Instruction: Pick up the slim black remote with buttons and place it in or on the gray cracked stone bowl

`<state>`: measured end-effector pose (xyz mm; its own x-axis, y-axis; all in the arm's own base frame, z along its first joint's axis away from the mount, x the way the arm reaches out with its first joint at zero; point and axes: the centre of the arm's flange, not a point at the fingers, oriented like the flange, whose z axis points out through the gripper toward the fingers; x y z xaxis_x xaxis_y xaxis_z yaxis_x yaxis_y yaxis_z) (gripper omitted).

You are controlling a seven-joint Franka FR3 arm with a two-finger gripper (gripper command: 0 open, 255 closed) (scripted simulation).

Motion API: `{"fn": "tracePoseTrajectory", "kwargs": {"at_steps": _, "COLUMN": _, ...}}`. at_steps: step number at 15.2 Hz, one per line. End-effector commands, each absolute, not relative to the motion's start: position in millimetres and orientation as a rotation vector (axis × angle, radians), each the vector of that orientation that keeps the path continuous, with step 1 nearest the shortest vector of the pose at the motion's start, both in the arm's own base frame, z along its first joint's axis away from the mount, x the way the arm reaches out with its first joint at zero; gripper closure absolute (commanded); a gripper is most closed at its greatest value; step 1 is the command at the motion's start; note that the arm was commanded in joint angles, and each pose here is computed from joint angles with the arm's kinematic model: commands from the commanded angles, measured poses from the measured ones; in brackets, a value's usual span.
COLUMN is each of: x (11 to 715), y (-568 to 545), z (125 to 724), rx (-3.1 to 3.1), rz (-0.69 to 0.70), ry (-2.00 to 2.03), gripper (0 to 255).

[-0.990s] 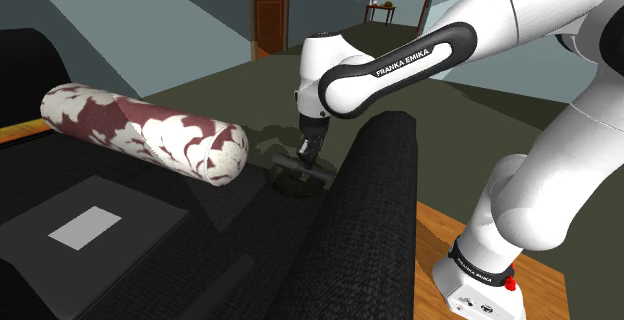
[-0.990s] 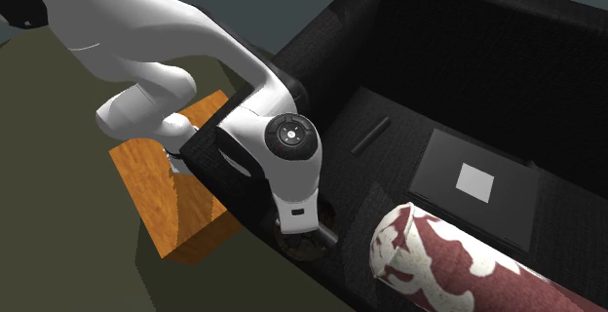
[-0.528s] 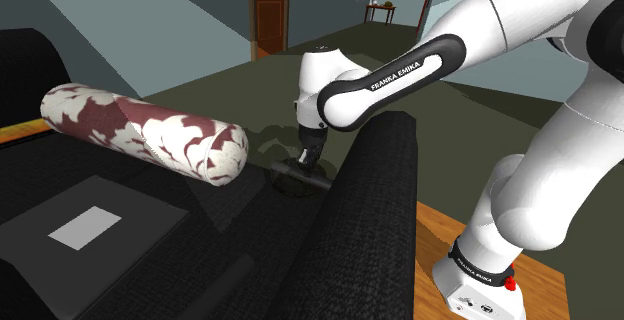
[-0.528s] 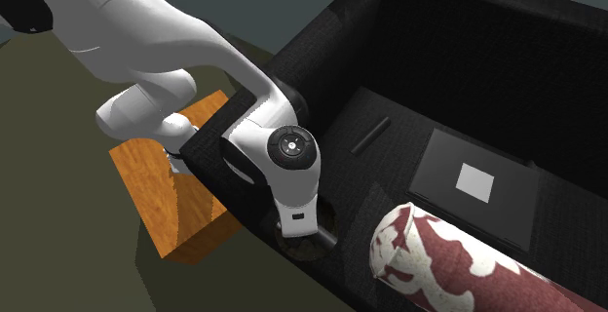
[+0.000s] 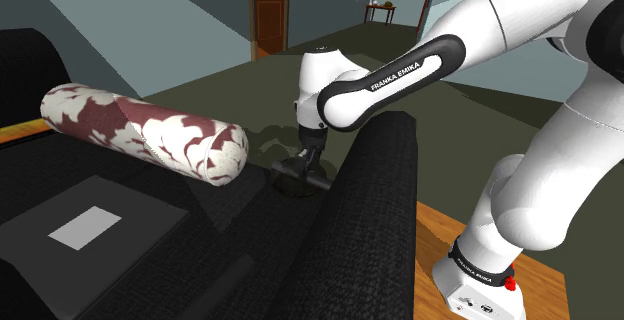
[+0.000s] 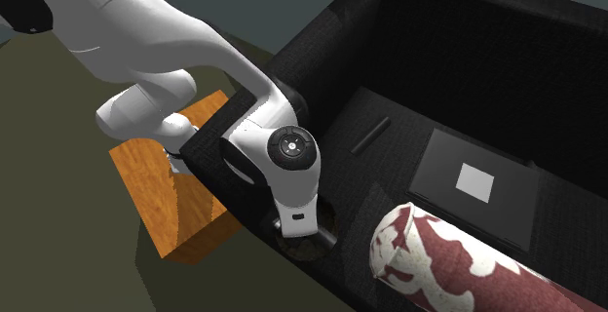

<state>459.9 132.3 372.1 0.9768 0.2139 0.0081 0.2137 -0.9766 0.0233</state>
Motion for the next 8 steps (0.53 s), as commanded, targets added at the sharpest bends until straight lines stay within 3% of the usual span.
{"fn": "tracePoseTrajectory", "kwargs": {"at_steps": 1, "x": 460.0, "y": 132.3, "z": 372.0, "rx": 3.101, "rz": 0.016, "ry": 0.335, "gripper": 0}}
{"fn": "tracePoseTrajectory", "kwargs": {"at_steps": 8, "x": 459.1, "y": 133.4, "z": 422.1, "rx": 3.101, "rz": 0.016, "ry": 0.335, "gripper": 0}}
